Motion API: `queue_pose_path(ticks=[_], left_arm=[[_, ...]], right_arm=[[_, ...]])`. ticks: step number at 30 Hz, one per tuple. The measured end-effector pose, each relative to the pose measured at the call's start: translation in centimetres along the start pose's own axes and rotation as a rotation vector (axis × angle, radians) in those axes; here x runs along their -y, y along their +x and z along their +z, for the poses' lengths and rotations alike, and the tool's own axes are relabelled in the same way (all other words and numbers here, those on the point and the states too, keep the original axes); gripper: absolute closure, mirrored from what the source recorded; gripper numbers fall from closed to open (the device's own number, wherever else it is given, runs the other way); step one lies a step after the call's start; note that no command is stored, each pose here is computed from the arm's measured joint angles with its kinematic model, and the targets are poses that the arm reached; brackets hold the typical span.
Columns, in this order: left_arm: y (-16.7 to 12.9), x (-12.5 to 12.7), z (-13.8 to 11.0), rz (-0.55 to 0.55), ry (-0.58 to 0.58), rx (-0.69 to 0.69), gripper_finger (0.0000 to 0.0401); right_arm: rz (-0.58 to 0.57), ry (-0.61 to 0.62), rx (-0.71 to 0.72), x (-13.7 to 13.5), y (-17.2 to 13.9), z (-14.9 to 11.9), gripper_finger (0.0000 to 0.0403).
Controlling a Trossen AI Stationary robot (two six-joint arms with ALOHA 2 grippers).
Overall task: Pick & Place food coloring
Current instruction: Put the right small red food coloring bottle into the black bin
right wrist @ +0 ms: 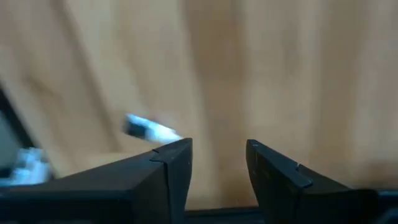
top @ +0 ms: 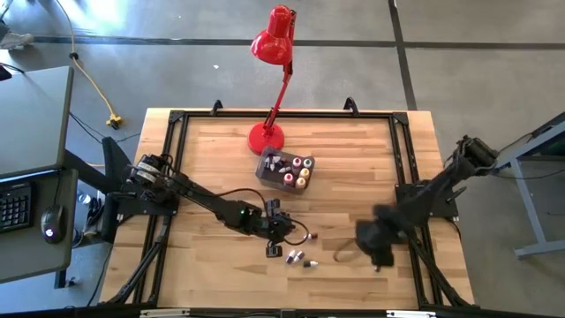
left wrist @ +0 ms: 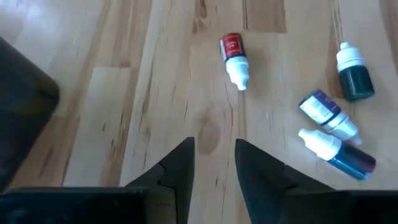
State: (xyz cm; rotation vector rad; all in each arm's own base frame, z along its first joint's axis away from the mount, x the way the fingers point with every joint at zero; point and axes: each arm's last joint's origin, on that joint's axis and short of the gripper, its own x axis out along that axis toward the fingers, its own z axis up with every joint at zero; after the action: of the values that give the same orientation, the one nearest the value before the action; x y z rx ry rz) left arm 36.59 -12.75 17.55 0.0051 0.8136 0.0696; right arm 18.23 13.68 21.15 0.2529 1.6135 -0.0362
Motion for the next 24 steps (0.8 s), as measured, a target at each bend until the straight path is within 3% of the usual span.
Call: queue_pose_path(ticks=[5,8,11,17,24], left_arm=[[0.4,-0.4,0.0,0.007,-0.057,-0.001,0.0281],[0.4,-0.5,0.1,0.009,-0.075,0.001,0.0281],[0.4,-0.4,0.1,0.007,-0.094,0.007,0.0281],[0.4,-0.3,0.4,-0.002,-0.104,0.032,0.0281],[0.5,-0.8,0.8,0.020,-0.120,0.062,0.0281]], right_arm=[[0.158,0.175,0.002,-3.4,3.5,-3.8,0.0297],[0.268,0.312,-0.021,-4.2,5.9,-5.5,0.0345],[0.290,0.352,0.006,-4.1,7.4,-6.9,0.0392],[0.245,0.377,-0.038,-2.9,8.9,-7.8,0.0395],[0.254,0.368,-0.079,-3.3,8.5,-7.8,0.0401]])
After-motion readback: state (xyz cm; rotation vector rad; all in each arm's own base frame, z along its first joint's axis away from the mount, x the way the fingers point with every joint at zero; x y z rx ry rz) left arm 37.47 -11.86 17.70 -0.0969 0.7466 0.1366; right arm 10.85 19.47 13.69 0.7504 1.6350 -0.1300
